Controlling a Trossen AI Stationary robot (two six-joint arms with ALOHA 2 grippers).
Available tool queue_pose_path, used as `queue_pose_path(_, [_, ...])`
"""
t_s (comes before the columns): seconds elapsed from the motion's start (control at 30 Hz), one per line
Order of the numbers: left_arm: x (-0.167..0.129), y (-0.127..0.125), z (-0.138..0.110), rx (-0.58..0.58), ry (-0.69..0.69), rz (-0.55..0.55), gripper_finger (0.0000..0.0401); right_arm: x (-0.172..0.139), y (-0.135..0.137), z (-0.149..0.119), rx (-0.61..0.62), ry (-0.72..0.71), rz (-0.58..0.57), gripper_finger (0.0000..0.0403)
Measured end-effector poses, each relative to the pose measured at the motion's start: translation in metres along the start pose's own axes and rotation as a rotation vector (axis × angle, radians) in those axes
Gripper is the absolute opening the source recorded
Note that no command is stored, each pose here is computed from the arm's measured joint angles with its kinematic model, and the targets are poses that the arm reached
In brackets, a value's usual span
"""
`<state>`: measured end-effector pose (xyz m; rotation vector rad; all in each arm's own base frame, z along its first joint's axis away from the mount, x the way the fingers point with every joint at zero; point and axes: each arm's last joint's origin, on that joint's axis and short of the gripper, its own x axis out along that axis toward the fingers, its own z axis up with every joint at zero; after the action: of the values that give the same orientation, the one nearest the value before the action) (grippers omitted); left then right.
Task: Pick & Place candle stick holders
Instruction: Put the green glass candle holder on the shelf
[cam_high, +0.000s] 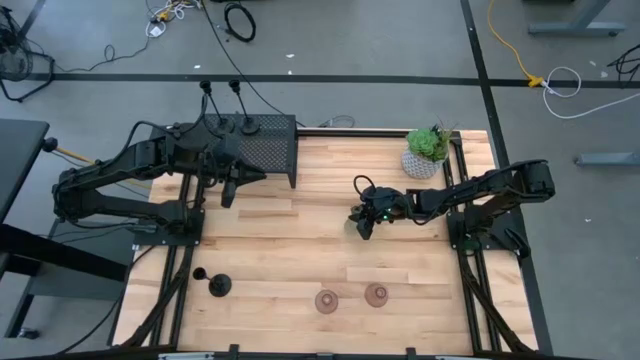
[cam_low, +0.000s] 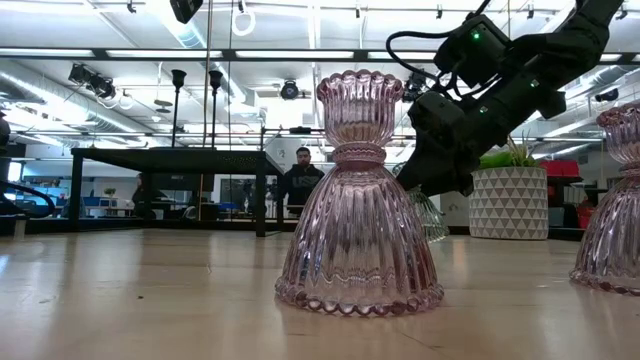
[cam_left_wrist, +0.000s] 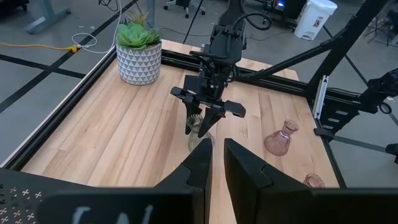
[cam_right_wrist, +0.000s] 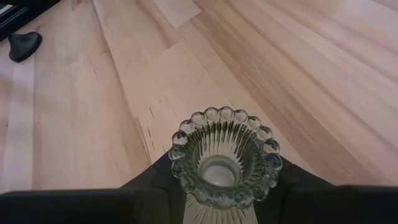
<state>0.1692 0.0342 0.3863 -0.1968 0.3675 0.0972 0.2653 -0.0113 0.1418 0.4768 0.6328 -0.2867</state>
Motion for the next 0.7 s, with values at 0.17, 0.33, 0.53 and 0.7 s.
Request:
queue_pose_path(0.17, [0.0000,0.0000,0.0000,0.000,0.000,0.000,0.0046,0.0000,0.0000,-0.0001,0.000,0.001,0.001,0.0131])
queue_pose_path(0.33, [0.0000,0.0000,0.0000,0.000,0.000,0.000,0.0046,0.0000,0.0003,-0.0002,0.000,0.006,0.010,0.0131])
queue_pose_path(0.53, [0.0000,0.0000,0.0000,0.000,0.000,0.000,0.0046,0.0000,0.0003,-0.0003,0.000,0.008,0.013,0.0130])
queue_pose_path(0.7, [0.0000,0.0000,0.0000,0.000,0.000,0.000,0.0046,0.0000,0.0005,-0.0004,0.000,0.011,0.018,0.0130])
